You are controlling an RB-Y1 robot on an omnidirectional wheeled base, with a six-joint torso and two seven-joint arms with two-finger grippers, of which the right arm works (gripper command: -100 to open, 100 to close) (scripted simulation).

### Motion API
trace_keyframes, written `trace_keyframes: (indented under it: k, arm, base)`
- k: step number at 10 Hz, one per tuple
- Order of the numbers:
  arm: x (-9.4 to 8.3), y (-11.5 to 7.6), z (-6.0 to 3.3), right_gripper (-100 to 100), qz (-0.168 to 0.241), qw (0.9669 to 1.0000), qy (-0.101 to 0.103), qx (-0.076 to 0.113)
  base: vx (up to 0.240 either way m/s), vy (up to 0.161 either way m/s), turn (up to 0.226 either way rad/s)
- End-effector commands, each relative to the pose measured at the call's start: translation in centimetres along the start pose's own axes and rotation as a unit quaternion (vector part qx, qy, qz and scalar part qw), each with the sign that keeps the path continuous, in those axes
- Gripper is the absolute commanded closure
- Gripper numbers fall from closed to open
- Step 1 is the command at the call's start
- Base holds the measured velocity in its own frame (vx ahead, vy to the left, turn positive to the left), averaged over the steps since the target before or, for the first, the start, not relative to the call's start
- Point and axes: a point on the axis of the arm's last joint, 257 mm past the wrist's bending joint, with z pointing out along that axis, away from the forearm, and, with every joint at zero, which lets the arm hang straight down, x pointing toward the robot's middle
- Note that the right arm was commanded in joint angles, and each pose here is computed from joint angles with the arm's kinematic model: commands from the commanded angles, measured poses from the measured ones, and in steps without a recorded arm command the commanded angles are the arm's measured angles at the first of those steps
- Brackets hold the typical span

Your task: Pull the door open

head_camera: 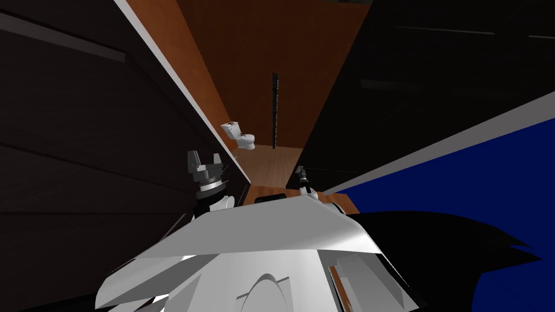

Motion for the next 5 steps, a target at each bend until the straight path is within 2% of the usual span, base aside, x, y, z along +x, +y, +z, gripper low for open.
trace_keyframes:
  k: [1,3,5]
  arm:
    - [-0.04,0.04,0.08,100,0.0,1.0,0.0,0.0]
    - [-0.04,0.04,0.08,100,0.0,1.0,0.0,0.0]
    - [0.33,0.11,-0.12,100,0.0,0.9999,0.012,-0.002]
  base:
    - [0.0,0.0,0.0]
    - [0.0,0.0,0.0]
    - [-0.146,-0.015,0.085]
